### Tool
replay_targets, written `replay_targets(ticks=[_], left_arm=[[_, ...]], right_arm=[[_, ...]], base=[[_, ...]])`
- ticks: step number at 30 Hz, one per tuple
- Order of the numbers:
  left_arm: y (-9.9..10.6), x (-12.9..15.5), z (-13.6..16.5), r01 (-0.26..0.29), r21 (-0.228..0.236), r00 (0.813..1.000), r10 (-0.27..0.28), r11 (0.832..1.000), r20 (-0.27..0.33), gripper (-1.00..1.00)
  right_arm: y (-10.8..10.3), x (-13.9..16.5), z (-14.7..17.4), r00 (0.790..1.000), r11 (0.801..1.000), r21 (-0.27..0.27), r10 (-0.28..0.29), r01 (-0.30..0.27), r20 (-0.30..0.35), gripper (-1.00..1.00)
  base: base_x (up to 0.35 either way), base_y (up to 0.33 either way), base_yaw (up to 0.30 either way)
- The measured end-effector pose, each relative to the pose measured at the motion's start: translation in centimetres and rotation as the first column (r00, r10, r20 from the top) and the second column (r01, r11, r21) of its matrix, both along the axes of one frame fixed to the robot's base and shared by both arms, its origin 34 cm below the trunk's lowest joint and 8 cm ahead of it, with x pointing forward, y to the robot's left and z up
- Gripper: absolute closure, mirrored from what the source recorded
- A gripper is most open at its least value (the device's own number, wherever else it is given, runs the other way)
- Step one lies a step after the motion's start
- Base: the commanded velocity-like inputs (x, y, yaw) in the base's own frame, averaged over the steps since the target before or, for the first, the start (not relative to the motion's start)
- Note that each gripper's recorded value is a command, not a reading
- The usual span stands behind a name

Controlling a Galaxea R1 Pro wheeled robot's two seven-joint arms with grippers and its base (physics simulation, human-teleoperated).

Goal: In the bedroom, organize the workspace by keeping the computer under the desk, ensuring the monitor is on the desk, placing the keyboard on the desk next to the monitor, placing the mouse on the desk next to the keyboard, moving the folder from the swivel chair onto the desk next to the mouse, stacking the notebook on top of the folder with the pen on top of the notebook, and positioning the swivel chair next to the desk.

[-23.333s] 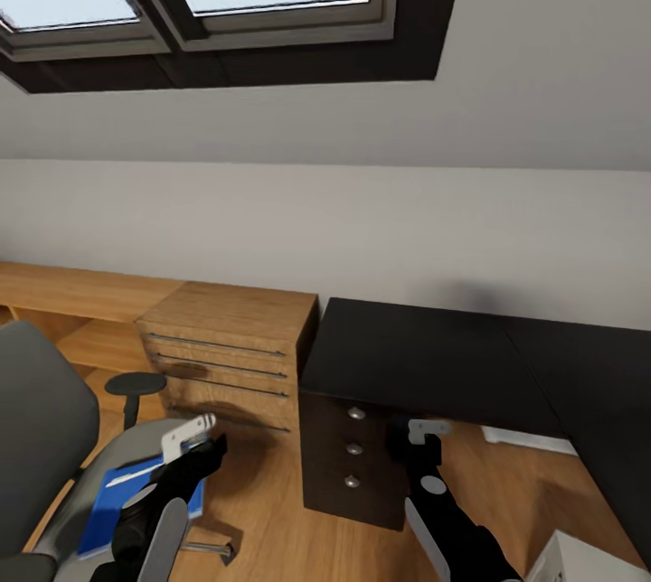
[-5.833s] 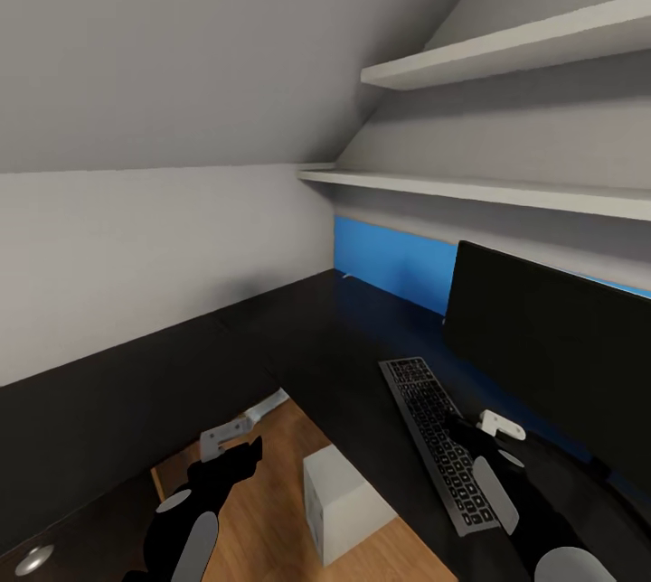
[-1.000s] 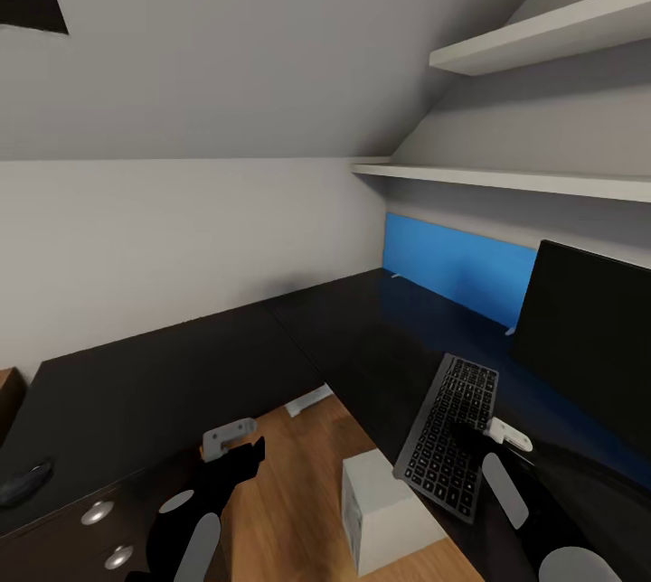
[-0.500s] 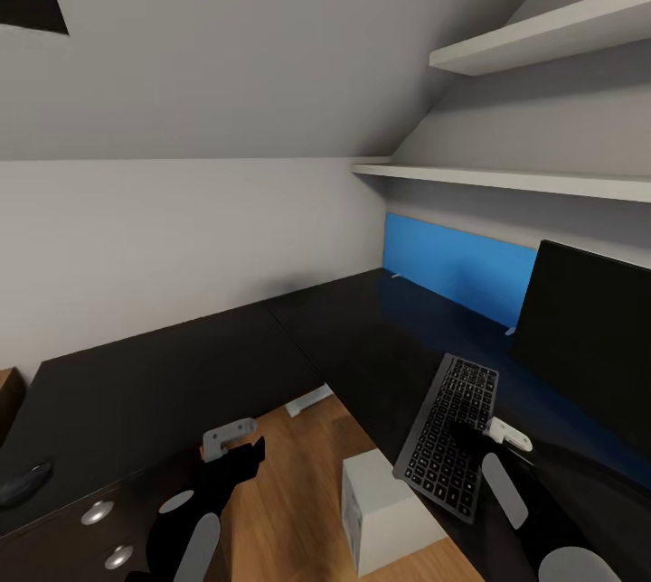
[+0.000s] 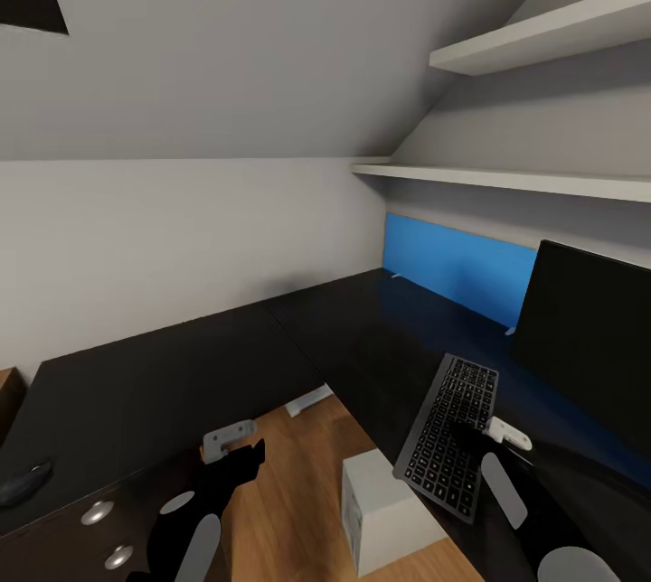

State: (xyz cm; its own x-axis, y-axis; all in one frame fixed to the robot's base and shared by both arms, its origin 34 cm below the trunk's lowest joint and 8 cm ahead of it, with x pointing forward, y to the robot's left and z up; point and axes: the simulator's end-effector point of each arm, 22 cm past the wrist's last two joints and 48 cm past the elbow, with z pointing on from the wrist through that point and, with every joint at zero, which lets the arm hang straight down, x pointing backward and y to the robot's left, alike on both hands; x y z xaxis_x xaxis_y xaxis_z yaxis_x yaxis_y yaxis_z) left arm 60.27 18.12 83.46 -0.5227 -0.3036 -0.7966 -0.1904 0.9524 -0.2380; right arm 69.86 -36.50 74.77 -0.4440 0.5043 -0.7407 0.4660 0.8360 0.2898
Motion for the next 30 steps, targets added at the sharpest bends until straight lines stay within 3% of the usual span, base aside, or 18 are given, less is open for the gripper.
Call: replay_targets(ticks=[30], left_arm=[[-0.54, -0.21, -0.54, 0.015, 0.001, 1.0, -0.015, 1.0, -0.016, -1.0]], right_arm=[[0.25, 0.2, 0.24, 1.0, 1.0, -0.001, 0.01, -0.01, 0.008, -1.0]], base=[[0.0, 0.0, 0.0]])
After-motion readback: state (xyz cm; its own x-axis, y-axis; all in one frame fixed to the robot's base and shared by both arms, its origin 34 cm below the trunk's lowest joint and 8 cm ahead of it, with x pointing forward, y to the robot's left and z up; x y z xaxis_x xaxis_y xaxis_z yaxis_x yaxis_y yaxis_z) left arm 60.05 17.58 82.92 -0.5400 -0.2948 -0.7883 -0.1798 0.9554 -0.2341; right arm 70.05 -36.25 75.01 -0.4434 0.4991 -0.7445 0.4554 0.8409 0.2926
